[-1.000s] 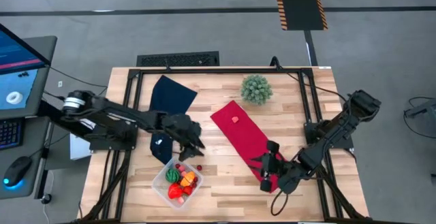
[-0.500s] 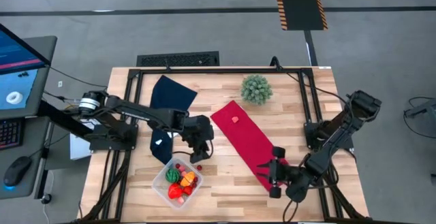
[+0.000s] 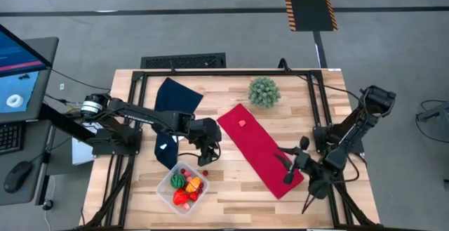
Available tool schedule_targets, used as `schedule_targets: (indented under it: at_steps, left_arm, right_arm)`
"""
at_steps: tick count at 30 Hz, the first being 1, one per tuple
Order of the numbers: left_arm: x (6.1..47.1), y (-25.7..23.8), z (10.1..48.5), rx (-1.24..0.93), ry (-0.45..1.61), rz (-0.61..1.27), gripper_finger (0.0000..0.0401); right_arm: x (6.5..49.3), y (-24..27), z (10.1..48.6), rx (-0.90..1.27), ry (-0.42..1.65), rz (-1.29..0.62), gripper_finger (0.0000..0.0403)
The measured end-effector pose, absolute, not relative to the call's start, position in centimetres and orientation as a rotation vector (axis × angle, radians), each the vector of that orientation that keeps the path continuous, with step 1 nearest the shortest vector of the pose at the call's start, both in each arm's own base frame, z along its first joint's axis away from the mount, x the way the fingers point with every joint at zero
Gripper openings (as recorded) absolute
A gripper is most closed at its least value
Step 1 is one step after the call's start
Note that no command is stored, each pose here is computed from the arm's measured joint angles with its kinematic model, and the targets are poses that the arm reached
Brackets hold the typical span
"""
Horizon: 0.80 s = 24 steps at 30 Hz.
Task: Pick and placing Produce into tupperware
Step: Put the cherry into the transparent bin
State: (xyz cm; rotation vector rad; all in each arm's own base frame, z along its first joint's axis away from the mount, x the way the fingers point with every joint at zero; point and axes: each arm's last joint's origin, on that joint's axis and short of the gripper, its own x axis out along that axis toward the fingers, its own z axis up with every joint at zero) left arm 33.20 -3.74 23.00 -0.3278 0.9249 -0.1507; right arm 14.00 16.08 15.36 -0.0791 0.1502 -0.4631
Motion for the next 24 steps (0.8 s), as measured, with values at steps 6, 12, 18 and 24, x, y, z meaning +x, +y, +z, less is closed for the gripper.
schedule_targets:
  at_steps: [6,12,18,24]
  left_arm:
    - [33.2,-3.8,23.0,-0.288,0.919,-0.183,0.0180]
    - [33.2,-3.6,23.0,-0.272,0.913,-0.155,0.0180]
    - [33.2,-3.6,23.0,-0.272,0.915,-0.158,0.0180]
    - [33.1,-4.2,22.9,-0.311,0.934,-0.194,0.0180]
  right_arm:
    - [14.8,15.5,16.3,-0.073,0.098,-0.547,0.0134]
    - [18.4,15.1,17.2,0.013,0.126,-0.486,0.0133]
    - [22.0,16.1,19.4,-0.068,-0.107,0.181,0.0134]
    - [21.7,11.5,19.2,0.012,-0.056,-0.065,0.0134]
